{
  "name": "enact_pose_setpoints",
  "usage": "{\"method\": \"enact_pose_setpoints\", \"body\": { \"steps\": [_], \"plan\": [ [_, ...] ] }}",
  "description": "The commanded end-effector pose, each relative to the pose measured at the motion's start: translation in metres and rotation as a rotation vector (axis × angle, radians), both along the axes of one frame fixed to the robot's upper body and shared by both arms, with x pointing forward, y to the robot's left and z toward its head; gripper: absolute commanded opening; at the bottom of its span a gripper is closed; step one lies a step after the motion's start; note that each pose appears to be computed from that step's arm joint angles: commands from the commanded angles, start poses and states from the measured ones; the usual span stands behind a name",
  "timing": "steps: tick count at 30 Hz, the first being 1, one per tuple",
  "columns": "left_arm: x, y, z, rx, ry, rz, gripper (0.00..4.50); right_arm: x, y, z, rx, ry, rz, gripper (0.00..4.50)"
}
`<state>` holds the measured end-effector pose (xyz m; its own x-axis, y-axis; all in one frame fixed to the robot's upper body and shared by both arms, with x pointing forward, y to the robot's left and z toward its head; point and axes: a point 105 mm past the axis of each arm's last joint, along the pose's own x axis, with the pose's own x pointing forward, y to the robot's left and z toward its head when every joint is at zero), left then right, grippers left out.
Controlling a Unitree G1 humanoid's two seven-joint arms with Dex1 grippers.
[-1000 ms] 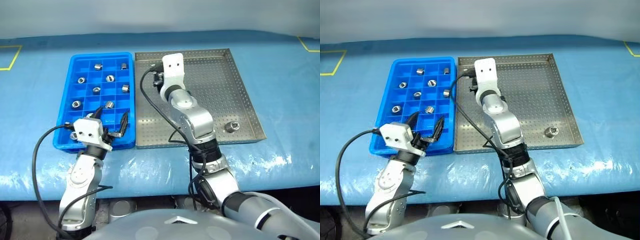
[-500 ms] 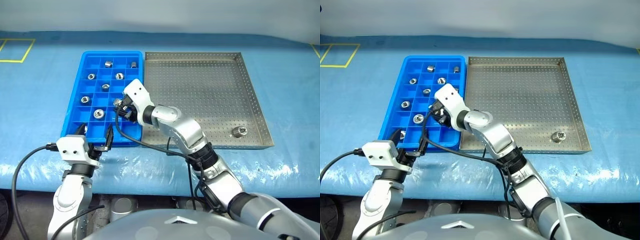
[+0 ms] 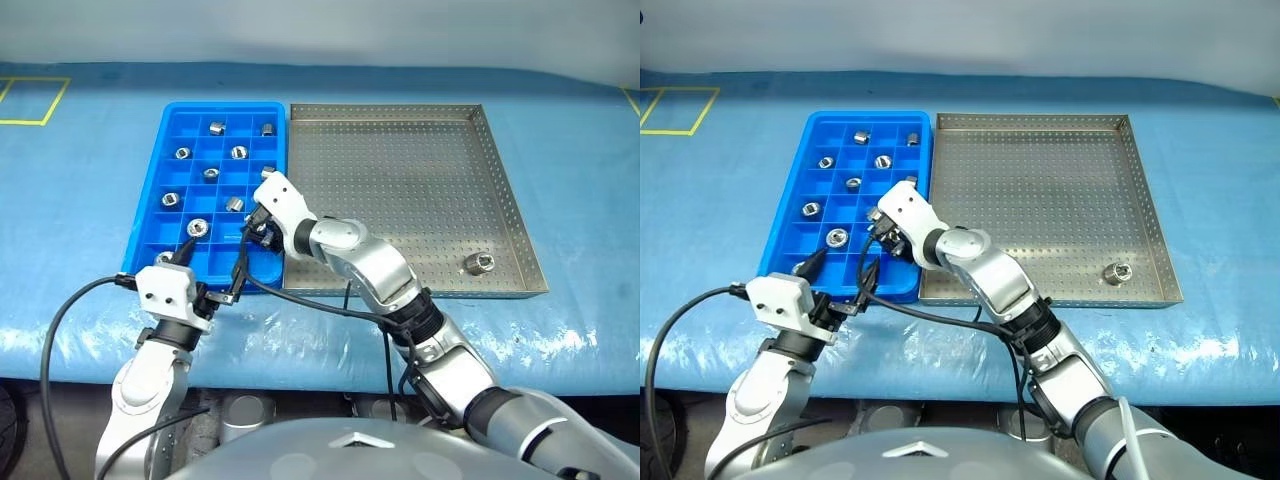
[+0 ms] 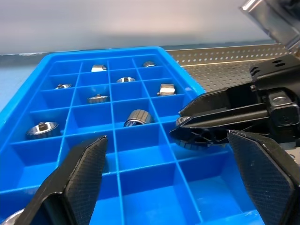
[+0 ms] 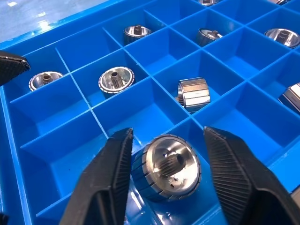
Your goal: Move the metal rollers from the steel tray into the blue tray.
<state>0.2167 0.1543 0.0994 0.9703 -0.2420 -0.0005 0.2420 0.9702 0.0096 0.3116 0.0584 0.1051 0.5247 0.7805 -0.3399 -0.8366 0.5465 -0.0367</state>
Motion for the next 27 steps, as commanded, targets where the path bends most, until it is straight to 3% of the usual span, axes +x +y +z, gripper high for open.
{"method": "enact_pose_setpoints", "body": {
  "steps": [1, 4, 8, 11, 16, 20, 24, 27],
  "plan": [
    [0.001, -0.007, 0.005, -0.003, -0.027, -0.045, 4.50, 0.002, -0.006, 0.011, 0.041, -0.014, -0.052, 3.58],
    [0.005, -0.012, 0.005, -0.003, -0.029, -0.075, 4.50, 0.010, -0.017, 0.015, 0.087, -0.002, -0.165, 4.46],
    [0.013, -0.018, 0.008, -0.003, -0.044, -0.113, 4.50, 0.042, -0.066, 0.025, 0.130, -0.057, -0.610, 4.46],
    [0.019, -0.024, 0.009, -0.001, -0.051, -0.145, 4.50, 0.051, -0.108, 0.029, 0.180, -0.104, -0.940, 4.46],
    [0.028, -0.037, 0.014, 0.000, -0.073, -0.225, 4.50, 0.040, -0.161, 0.018, 0.161, -0.130, -1.345, 4.46],
    [0.036, -0.050, 0.021, 0.007, -0.099, -0.308, 4.50, 0.025, -0.183, 0.009, 0.131, -0.109, -1.565, 4.46],
    [0.043, -0.061, 0.025, 0.014, -0.119, -0.367, 4.50, 0.014, -0.187, 0.008, 0.109, -0.104, -1.679, 4.46],
    [0.045, -0.065, 0.026, 0.011, -0.124, -0.388, 4.50, 0.009, -0.184, 0.001, 0.122, -0.008, -1.739, 4.46]
  ]
}}
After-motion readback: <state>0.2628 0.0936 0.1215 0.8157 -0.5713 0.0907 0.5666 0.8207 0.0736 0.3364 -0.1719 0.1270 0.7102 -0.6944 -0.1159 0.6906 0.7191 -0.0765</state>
